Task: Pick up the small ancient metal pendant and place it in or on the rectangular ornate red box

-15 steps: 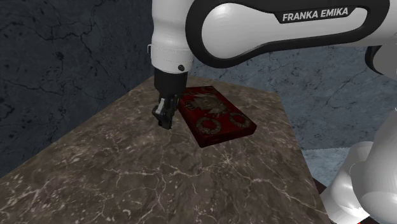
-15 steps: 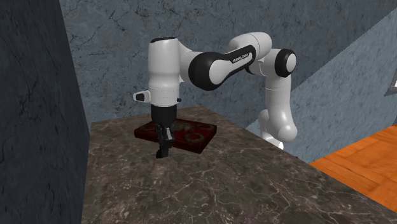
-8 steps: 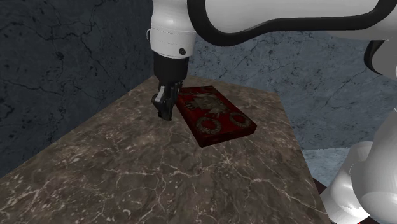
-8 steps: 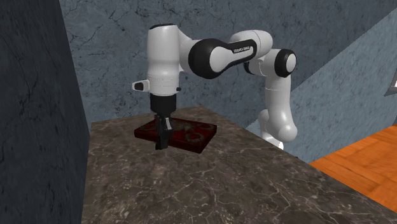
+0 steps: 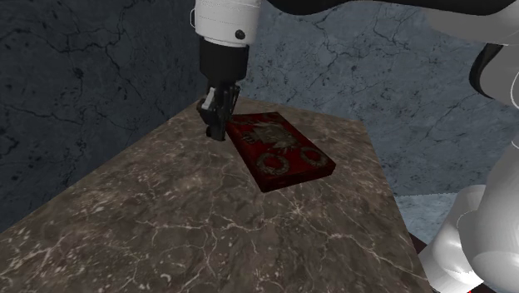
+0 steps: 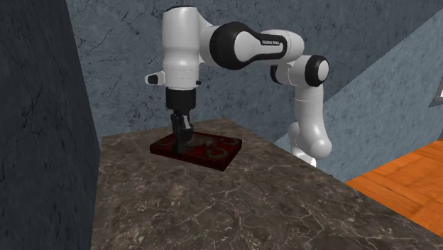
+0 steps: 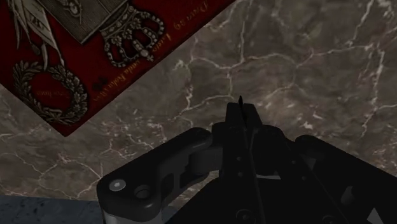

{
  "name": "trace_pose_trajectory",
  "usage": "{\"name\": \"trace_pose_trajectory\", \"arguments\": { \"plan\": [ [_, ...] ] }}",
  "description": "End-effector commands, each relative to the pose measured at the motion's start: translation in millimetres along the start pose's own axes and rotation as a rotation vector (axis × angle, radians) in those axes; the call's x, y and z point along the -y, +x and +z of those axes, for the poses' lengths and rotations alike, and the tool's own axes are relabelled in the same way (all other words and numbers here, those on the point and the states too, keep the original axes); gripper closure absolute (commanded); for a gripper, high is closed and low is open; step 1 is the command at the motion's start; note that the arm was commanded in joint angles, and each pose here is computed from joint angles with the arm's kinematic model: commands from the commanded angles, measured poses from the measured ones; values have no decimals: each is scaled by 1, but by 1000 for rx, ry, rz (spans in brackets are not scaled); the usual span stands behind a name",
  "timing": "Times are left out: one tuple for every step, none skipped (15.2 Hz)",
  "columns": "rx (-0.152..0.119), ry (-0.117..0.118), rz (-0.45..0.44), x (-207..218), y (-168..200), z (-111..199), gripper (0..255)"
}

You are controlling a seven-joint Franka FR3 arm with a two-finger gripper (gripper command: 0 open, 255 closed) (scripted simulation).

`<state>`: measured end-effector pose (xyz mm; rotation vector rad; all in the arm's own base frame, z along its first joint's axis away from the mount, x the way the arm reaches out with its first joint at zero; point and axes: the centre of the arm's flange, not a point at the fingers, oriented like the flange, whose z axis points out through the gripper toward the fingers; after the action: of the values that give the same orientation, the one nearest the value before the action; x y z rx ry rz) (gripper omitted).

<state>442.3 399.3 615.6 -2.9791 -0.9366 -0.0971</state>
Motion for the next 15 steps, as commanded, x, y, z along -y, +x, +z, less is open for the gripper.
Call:
{"name": "trace_pose_trajectory", "arguments": {
  "plan": [
    [1,0,0,0,0,-11,255],
    [1,0,0,0,1,-17,255],
    [1,0,0,0,1,-22,255],
    [1,0,0,0,1,-27,255],
    [1,0,0,0,2,-32,255],
    [1,0,0,0,2,-38,255],
    [1,0,0,0,2,-43,255],
    [1,0,0,0,3,-47,255],
    [1,0,0,-10,-5,-47,255],
    [1,0,0,-21,-13,-47,255],
    [1,0,0,-31,-21,-48,255],
    [1,0,0,-42,-29,-48,255],
    [1,0,0,-53,-37,-48,255],
    [1,0,0,-63,-44,-48,255],
    [1,0,0,-74,-52,-49,255]
  ]
}}
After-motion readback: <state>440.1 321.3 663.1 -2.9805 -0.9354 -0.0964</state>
